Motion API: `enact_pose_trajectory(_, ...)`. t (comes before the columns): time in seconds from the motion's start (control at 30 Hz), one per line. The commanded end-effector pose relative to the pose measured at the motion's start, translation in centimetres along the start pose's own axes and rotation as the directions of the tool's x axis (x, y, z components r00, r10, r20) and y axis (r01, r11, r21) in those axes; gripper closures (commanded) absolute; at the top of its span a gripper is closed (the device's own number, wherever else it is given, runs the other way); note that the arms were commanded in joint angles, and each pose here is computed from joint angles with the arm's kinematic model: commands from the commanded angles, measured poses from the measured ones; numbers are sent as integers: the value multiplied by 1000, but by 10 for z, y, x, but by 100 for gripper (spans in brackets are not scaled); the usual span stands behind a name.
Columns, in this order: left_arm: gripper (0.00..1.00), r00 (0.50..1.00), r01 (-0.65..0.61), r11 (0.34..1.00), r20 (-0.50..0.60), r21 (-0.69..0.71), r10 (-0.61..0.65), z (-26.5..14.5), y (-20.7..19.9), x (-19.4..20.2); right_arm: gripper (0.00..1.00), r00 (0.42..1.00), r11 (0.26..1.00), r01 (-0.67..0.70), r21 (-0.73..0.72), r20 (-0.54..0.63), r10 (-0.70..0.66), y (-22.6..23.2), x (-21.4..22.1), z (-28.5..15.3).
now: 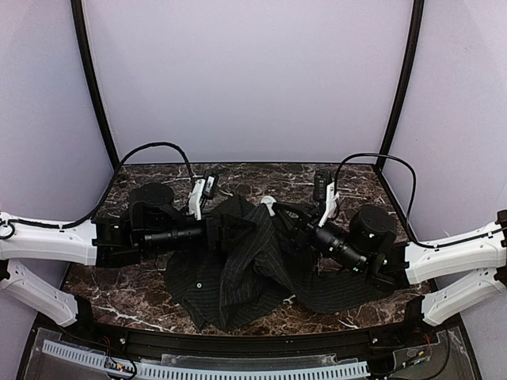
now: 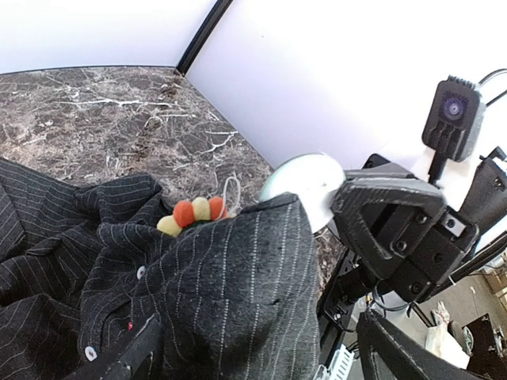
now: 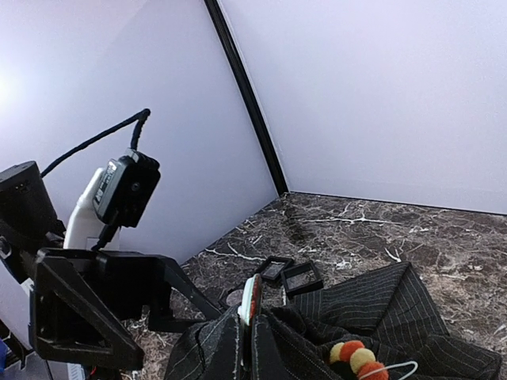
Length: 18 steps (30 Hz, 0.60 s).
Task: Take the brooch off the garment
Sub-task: Pass from the right arm to the left
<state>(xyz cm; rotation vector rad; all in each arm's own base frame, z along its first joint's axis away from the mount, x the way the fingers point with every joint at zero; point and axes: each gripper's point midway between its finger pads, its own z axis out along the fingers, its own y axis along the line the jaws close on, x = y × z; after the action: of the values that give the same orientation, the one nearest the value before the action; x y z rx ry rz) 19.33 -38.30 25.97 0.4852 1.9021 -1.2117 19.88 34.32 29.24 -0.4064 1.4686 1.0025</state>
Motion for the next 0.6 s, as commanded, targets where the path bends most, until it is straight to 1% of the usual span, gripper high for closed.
enact_pose_trajectory(0.0, 14, 1000, 7, 999, -4, 46, -7, 9, -11, -6, 100, 996, 996, -43, -81, 74, 49, 17, -22, -4)
enact_pose_trajectory(0.13, 17, 1000, 9, 995, -23, 100, -7, 18, -20, -4, 100, 996, 994, -51, -97, 73, 58, 20, -22, -4)
enact_pose_trajectory(0.23, 26, 1000, 14, 993, -27, 114, -11, 23, -22, -2, 100, 994, 992, -65, -109, 76, 73, 22, -22, -4)
enact_pose_trajectory(0.27, 33, 1000, 13, 993, -25, 120, -10, 23, -23, -3, 100, 994, 991, -67, -113, 72, 76, 22, -21, -4)
enact_pose_trajectory(0.3, 37, 1000, 14, 992, -29, 123, -11, 25, -23, -2, 100, 994, 991, -71, -113, 70, 79, 22, -21, -4)
enact_pose_trajectory(0.33, 46, 1000, 14, 991, -28, 131, -10, 26, -24, -2, 100, 994, 991, -76, -112, 65, 84, 22, -20, -3)
enact_pose_trajectory(0.37, 52, 999, 14, 991, -31, 132, -10, 27, -24, -1, 100, 994, 991, -81, -109, 58, 87, 21, -18, -3)
enact_pose_trajectory(0.4, 63, 999, 15, 991, -32, 132, -10, 27, -23, 0, 100, 995, 991, -85, -106, 50, 90, 21, -17, -3)
enact_pose_trajectory(0.43, 69, 999, 11, 992, -35, 127, -7, 28, -22, 2, 100, 995, 991, -90, -98, 35, 93, 20, -14, -3)
enact_pose_trajectory(0.47, 81, 999, 6, 993, -37, 114, -2, 28, -19, 3, 100, 995, 991, -96, -90, 21, 98, 19, -11, -3)
enact_pose_trajectory(0.5, 85, 999, 4, 995, -40, 104, 0, 27, -16, 4, 99, 995, 991, -102, -81, 5, 102, 17, -9, -3)
enact_pose_trajectory(0.53, 93, 999, -6, 996, -38, 88, 9, 26, -13, 4, 92, 994, 992, -107, -67, -25, 106, 15, -3, -4)
enact_pose_trajectory(0.57, 96, 999, -11, 997, -36, 73, 14, 25, -9, 5, 83, 992, 992, -118, -52, -50, 116, 12, 2, -6)
